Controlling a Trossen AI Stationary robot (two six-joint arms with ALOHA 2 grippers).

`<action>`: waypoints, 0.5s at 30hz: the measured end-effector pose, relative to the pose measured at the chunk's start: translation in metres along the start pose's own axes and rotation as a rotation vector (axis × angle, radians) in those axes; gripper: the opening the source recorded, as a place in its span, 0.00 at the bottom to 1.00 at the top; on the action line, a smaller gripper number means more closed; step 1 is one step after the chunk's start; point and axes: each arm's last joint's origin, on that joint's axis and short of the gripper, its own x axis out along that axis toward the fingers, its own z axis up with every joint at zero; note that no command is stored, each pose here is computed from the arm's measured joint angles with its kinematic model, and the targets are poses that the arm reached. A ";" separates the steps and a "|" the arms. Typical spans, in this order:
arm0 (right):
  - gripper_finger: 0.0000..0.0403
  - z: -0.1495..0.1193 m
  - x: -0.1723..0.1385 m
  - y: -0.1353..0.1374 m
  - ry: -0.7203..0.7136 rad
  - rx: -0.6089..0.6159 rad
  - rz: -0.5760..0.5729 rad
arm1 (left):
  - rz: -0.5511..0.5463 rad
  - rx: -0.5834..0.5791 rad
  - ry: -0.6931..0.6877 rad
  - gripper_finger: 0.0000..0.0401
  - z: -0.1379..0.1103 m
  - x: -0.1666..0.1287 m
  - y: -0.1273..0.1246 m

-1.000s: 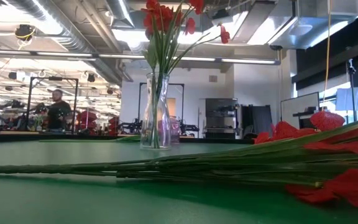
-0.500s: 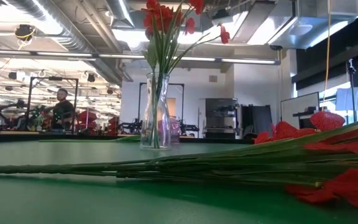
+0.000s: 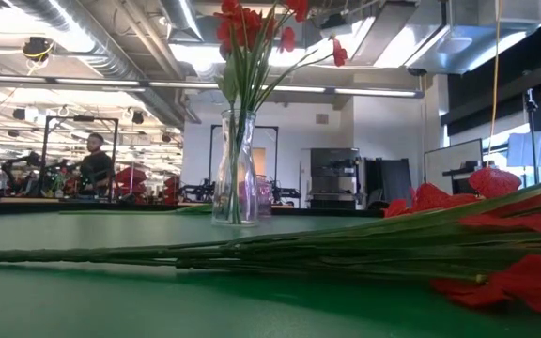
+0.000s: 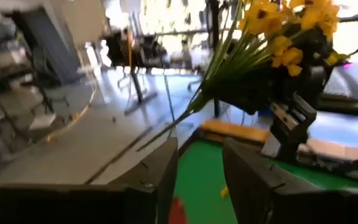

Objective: Sort flowers into vase by color
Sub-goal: Put the left yellow flowers into the pink transparent vase

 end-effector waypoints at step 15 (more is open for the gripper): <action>0.02 -0.091 0.051 -0.085 0.208 0.189 0.305 | -0.092 -0.146 -0.048 0.29 -0.072 0.031 0.085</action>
